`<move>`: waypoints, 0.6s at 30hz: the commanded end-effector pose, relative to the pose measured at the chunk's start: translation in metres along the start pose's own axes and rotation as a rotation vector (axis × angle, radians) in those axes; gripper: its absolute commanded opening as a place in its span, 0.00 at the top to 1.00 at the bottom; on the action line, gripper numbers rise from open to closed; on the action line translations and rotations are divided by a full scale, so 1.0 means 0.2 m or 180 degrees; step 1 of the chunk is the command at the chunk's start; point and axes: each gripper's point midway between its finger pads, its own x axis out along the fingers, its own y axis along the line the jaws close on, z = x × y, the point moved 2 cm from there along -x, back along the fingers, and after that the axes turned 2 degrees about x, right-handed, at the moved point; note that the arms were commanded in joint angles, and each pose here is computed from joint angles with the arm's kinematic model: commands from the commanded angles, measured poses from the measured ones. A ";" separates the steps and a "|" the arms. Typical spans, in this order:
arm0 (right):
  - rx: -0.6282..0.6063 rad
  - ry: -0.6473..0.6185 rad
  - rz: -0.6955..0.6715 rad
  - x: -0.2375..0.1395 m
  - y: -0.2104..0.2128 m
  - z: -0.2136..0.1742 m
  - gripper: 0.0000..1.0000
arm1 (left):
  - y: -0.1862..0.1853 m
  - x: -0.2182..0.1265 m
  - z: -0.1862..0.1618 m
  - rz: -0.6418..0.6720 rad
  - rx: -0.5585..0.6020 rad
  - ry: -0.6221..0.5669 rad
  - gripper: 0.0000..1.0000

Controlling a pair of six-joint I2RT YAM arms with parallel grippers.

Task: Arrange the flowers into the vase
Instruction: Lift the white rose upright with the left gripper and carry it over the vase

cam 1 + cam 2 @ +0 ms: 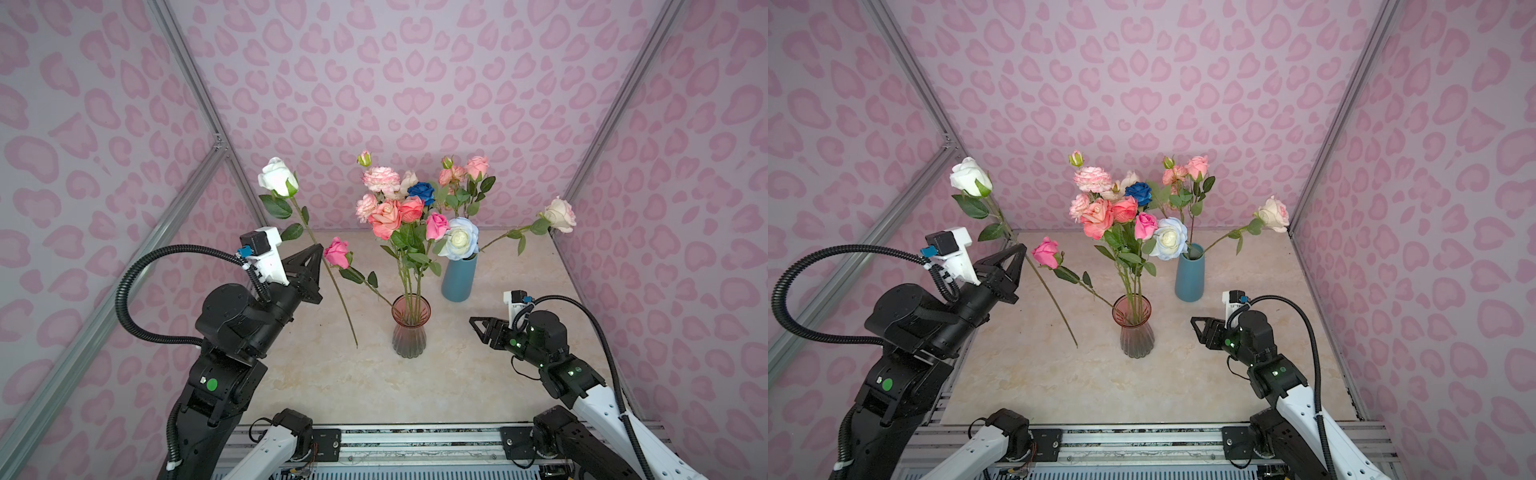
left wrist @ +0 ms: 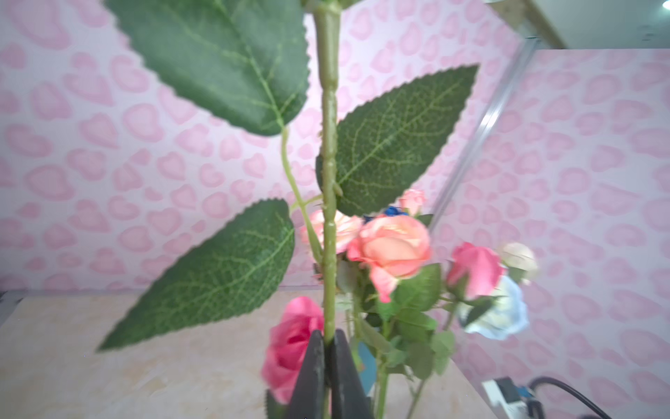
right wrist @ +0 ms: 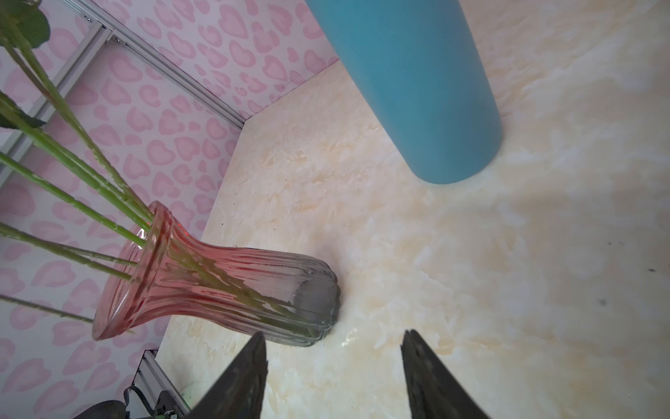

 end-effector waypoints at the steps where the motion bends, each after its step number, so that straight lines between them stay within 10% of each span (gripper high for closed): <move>1: -0.0035 -0.0131 -0.0025 -0.01 0.02 0.05 0.40 | -0.15 0.00 0.12 -0.0467 0.0096 -0.0179 0.97; 18: -0.0031 -0.0251 -0.0139 -0.04 -0.01 0.08 0.40 | -0.60 0.14 0.07 -0.1645 -0.0207 0.0251 0.97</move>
